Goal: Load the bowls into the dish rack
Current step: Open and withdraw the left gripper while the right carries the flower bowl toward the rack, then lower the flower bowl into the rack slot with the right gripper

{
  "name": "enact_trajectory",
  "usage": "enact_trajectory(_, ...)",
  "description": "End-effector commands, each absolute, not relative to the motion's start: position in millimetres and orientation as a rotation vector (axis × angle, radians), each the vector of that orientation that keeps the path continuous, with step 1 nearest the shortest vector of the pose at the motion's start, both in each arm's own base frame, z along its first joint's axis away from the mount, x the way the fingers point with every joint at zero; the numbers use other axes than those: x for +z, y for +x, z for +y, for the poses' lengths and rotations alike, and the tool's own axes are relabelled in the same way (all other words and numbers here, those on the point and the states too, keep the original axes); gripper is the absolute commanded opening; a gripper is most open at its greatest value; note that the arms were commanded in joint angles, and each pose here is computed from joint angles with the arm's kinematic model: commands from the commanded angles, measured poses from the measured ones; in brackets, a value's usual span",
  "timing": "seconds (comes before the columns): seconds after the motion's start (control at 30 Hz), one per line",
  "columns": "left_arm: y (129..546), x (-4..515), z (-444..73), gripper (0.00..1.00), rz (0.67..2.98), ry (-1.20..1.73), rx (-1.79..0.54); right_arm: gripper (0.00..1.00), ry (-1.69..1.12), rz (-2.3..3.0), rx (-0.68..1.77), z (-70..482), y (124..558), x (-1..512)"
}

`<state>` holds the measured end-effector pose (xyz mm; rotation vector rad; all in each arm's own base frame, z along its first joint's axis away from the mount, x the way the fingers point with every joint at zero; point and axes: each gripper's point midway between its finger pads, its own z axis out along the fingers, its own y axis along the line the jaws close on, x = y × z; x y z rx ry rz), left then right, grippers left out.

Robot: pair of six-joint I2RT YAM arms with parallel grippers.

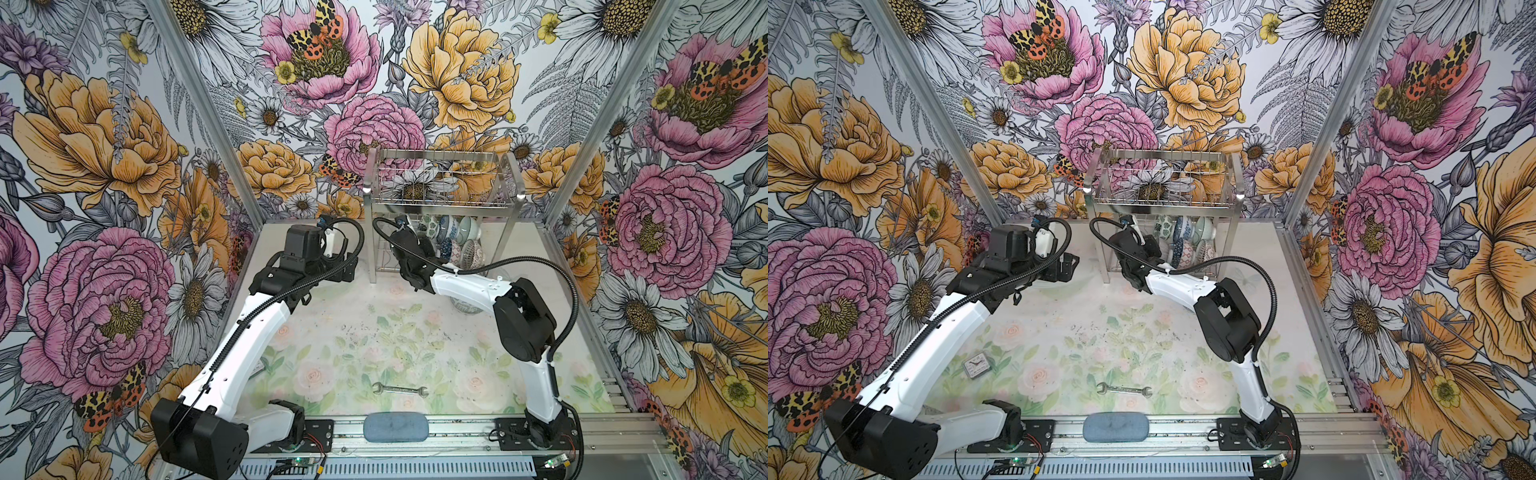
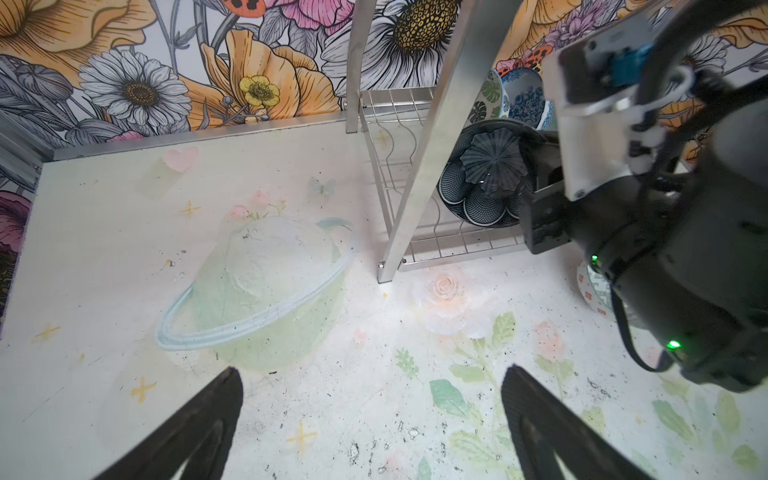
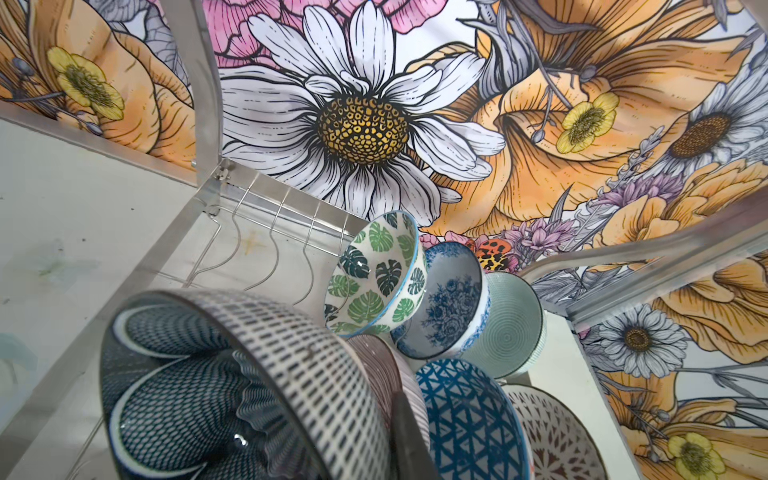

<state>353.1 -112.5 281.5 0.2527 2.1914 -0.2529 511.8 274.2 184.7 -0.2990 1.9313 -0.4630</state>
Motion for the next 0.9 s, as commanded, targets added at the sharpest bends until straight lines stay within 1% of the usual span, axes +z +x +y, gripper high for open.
enact_trajectory(0.0, 355, 290, -112, 0.99, 2.15, 0.265, -0.264, 0.0, -0.202, 1.828, -0.519, 271, 532, 220)
enact_trajectory(0.67, 354, 299, -104, 0.99, 2.129, 0.235, -0.284, 0.0, -0.16, 1.709, -0.682, 259, 606, 207)
enact_trajectory(0.87, 354, 299, -103, 0.99, 2.126, 0.231, -0.282, 0.0, -0.176, 1.682, -0.718, 264, 625, 200)
